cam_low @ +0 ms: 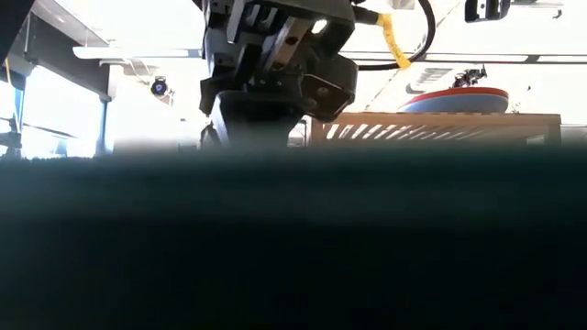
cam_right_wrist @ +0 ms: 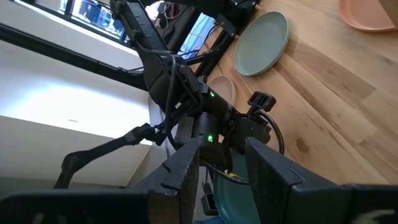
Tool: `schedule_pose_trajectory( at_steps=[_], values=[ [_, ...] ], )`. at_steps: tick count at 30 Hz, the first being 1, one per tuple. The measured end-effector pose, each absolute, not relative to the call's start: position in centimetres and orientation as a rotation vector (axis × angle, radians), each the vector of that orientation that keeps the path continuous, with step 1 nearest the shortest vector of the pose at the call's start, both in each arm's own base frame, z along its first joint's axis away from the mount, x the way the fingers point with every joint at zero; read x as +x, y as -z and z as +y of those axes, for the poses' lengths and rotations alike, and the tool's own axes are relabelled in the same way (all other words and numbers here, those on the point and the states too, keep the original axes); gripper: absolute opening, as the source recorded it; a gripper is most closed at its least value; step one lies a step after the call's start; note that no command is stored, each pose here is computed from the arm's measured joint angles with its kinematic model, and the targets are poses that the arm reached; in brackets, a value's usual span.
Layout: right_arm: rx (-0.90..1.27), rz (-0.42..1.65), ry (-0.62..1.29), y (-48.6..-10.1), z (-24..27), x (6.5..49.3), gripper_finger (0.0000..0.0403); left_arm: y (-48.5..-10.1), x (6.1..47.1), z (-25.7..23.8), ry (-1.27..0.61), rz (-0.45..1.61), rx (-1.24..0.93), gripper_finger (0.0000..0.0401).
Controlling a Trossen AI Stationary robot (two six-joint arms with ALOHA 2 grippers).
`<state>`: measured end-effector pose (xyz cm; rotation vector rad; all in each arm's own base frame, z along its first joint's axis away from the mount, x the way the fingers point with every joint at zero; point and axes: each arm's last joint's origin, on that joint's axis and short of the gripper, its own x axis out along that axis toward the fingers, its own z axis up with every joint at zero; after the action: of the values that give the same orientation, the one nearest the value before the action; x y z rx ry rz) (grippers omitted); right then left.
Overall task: Place and stack plates onto a shelf
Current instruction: Stack the dark green plate on the orange plate on the shelf
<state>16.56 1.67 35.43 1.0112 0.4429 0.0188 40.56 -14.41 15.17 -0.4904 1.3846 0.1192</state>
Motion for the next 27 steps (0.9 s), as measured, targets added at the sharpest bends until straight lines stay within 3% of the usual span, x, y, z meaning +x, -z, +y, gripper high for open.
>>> schedule_pose_trajectory(
  at_steps=[10,22,27],
  values=[
    [0.945,0.436,-0.05,-35.5,1.7,16.6,0.0114,-18.2,39.5,-12.5,-0.158,1.387,-0.44,0.0002],
    [0.722,0.106,-0.219,-38.6,1.8,17.2,0.0114,-24.5,36.8,-8.7,-0.188,1.362,-0.421,0.0001],
    [0.666,0.036,-0.191,-39.1,1.6,17.2,0.0114,-27.1,35.1,-7.1,-0.2,1.361,-0.422,0.0001]
  ],
)
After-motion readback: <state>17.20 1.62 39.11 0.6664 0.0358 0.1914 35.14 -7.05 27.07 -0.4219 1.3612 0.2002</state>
